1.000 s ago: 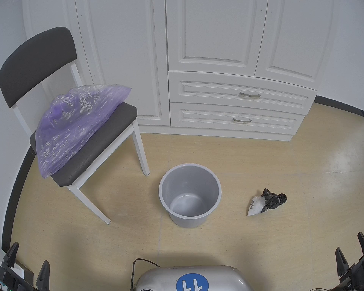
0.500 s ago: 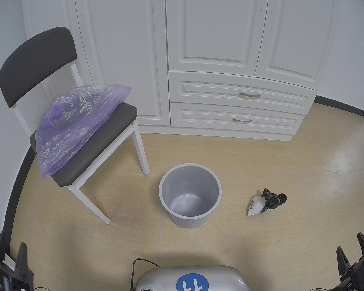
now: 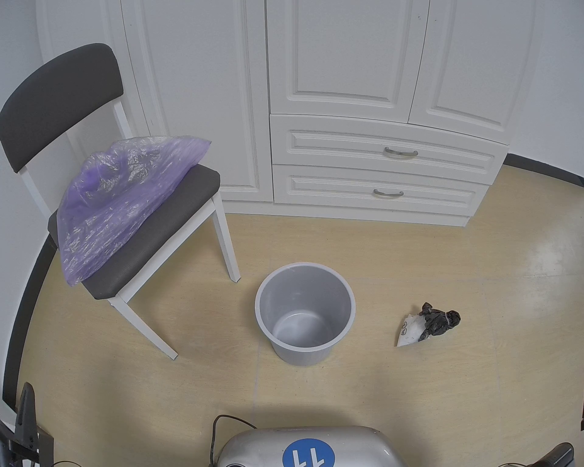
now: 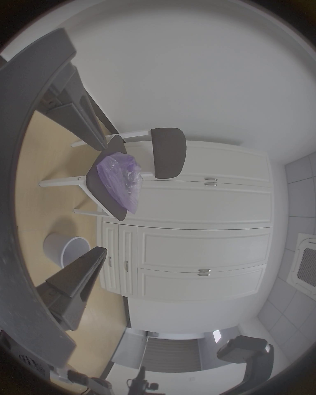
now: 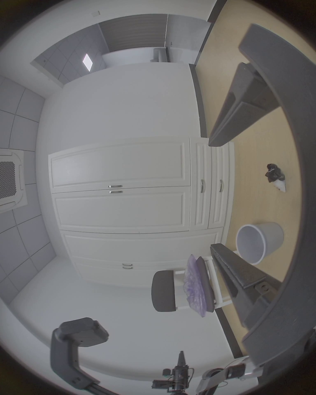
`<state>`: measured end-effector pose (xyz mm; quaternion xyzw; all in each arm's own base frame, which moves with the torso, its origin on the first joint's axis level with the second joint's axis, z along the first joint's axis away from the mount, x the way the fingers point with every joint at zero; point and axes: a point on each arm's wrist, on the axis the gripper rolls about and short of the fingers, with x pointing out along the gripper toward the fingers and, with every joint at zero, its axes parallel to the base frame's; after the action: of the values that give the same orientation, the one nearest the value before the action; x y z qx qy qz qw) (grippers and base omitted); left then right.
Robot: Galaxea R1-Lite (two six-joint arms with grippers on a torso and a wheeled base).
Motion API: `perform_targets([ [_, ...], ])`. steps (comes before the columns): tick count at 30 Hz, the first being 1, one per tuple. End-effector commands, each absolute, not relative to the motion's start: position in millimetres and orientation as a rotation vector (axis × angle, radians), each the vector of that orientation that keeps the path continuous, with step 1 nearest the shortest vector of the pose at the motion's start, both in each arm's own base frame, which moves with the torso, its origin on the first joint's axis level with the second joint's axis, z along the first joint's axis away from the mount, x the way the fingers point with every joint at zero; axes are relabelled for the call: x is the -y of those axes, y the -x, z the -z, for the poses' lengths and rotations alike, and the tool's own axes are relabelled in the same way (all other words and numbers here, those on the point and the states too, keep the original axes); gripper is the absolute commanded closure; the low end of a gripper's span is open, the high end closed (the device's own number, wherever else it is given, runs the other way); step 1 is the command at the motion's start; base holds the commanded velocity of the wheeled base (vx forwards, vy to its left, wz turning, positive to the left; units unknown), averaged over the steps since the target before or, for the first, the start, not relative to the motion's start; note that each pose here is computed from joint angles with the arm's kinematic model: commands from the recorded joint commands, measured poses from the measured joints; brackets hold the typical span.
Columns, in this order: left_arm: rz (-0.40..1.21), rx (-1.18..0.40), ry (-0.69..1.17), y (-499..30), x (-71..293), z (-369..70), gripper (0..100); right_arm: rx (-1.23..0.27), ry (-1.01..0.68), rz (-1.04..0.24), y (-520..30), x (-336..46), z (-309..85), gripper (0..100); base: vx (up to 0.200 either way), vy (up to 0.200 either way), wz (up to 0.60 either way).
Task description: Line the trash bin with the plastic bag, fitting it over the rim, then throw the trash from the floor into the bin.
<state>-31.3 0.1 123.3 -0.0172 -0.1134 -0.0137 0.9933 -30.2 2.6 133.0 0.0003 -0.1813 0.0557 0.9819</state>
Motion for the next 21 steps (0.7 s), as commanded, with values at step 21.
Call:
perform_targets([
  [21, -0.119, -0.327, -0.276, -55, -4, -206, 0, -0.226, 0.19, -0.285, -102, -12, -184, 0, 0.0, 0.0, 0.0],
])
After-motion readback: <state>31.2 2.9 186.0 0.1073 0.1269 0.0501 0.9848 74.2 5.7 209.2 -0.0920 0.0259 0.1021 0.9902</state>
